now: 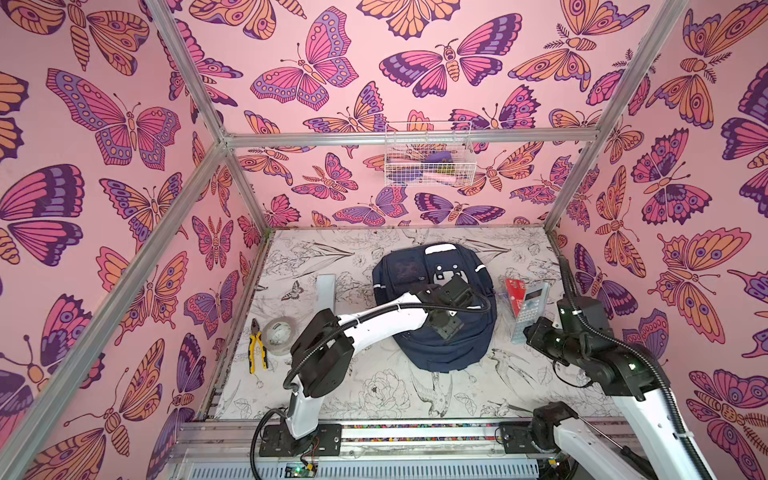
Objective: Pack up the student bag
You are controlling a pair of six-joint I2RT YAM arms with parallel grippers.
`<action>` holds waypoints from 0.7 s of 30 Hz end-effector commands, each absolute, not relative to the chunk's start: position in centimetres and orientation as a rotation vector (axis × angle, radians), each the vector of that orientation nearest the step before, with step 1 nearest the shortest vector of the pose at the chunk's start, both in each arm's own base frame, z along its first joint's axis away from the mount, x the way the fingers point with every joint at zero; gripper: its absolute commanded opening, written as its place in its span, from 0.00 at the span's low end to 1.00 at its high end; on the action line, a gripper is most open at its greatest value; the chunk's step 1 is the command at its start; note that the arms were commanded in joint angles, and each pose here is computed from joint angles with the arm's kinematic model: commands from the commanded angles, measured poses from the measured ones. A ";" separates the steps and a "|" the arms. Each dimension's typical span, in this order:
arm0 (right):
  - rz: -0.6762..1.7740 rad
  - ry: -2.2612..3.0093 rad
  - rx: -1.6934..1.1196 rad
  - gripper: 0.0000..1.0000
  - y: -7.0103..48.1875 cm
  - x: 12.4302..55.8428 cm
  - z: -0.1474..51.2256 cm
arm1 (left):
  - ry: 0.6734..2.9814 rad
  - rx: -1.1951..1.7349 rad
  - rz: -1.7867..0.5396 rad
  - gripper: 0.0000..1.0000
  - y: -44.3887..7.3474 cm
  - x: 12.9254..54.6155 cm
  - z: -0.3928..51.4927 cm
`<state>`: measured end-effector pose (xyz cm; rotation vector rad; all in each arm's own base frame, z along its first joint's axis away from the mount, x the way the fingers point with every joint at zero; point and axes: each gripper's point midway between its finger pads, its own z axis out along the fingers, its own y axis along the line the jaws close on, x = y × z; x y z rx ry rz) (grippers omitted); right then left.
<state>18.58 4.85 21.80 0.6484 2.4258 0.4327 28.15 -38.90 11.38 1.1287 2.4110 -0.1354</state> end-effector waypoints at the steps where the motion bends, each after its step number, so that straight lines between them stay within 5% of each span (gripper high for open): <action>1: 0.462 2.429 0.650 0.00 5.1 18.1 21.8 | 2.379 1.076 0.027 0.32 -37.5 29.9 12.2; 5: 0.496 2.440 0.629 0.00 5.6 18.1 21.6 | 2.343 1.052 0.006 0.00 -37.6 30.2 14.2; 15: 0.935 2.443 0.542 0.00 11.6 19.8 20.3 | 2.222 0.873 -0.360 0.00 -36.6 30.8 24.3; 21: 1.143 2.391 0.463 0.00 15.7 22.2 19.9 | 2.175 0.843 -0.561 0.00 -35.9 30.3 26.0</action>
